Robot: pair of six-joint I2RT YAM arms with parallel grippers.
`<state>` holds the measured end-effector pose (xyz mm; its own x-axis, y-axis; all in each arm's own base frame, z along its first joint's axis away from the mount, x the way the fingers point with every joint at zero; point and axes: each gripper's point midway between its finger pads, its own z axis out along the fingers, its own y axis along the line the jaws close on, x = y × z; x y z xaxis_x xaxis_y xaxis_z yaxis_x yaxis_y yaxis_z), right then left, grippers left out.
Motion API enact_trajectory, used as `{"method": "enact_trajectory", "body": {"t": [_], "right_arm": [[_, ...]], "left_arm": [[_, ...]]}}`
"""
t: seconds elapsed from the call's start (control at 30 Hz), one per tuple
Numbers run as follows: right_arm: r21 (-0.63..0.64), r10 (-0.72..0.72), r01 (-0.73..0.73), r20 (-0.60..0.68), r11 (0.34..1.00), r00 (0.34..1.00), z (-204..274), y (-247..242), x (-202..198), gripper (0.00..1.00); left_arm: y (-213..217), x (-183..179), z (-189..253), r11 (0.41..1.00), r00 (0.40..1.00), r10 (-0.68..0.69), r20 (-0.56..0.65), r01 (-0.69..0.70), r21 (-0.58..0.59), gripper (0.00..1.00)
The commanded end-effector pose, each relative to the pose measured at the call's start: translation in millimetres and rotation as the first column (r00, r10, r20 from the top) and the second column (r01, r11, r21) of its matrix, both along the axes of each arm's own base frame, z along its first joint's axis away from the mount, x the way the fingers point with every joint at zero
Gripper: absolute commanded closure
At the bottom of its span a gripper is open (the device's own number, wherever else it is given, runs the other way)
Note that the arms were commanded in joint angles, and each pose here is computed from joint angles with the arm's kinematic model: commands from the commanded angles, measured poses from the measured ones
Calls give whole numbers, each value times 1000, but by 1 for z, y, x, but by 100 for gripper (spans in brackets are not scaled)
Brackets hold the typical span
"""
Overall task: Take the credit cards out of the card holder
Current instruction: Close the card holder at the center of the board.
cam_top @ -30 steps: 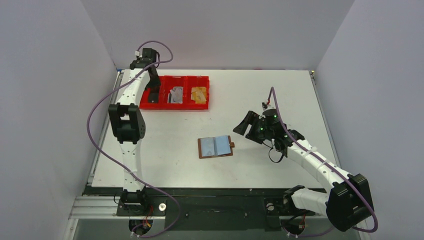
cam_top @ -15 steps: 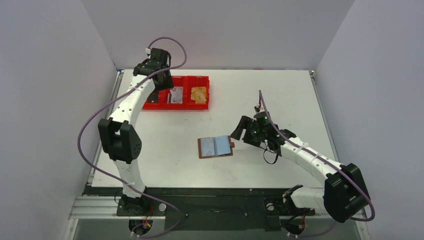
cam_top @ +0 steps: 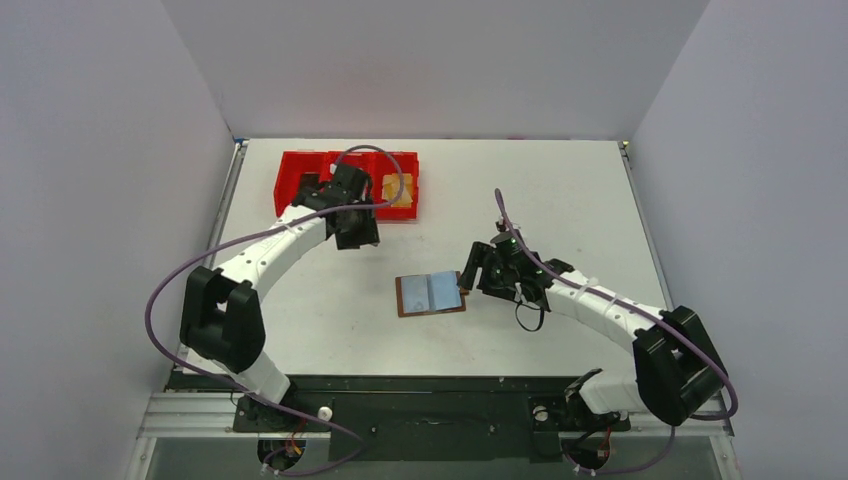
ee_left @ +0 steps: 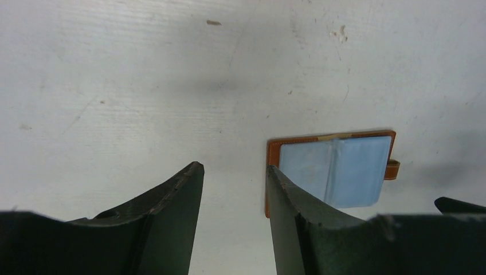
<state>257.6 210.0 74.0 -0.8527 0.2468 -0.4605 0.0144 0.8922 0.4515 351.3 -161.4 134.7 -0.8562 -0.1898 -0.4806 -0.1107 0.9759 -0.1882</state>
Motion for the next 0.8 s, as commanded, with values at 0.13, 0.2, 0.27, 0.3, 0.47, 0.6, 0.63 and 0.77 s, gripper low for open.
{"method": "enact_trajectory", "body": {"t": [0.13, 0.2, 0.27, 0.3, 0.47, 0.6, 0.63, 0.77], "right_arm": [[-37, 10, -8, 57, 999, 998, 1, 10, 16, 33], [-47, 12, -9, 49, 999, 999, -4, 10, 16, 33], [-56, 17, -15, 42, 998, 999, -8, 12, 17, 33], [-60, 22, -19, 39, 998, 999, -10, 13, 17, 33], [-89, 49, -47, 22, 995, 999, -20, 21, 17, 33], [-112, 64, -64, 2, 992, 998, -28, 26, 18, 33], [-118, 67, -67, -3, 991, 998, -30, 26, 18, 33], [-134, 79, -81, -15, 988, 997, -36, 31, 18, 33]], "left_arm": [[-31, -22, -17, 992, 1000, -25, 12, 27, -127, 58], [-34, -32, -29, 989, 999, -32, -12, 30, -142, 58], [-38, -41, -40, 986, 999, -41, -30, 36, -162, 57], [-38, -48, -48, 985, 998, -47, -50, 38, -168, 58], [-49, -61, -62, 968, 994, -80, -77, 59, -243, 57], [-59, -67, -67, 949, 991, -103, -85, 72, -308, 57], [-62, -68, -67, 942, 990, -108, -85, 75, -328, 57], [-66, -72, -73, 933, 988, -118, -99, 77, -351, 57]]}}
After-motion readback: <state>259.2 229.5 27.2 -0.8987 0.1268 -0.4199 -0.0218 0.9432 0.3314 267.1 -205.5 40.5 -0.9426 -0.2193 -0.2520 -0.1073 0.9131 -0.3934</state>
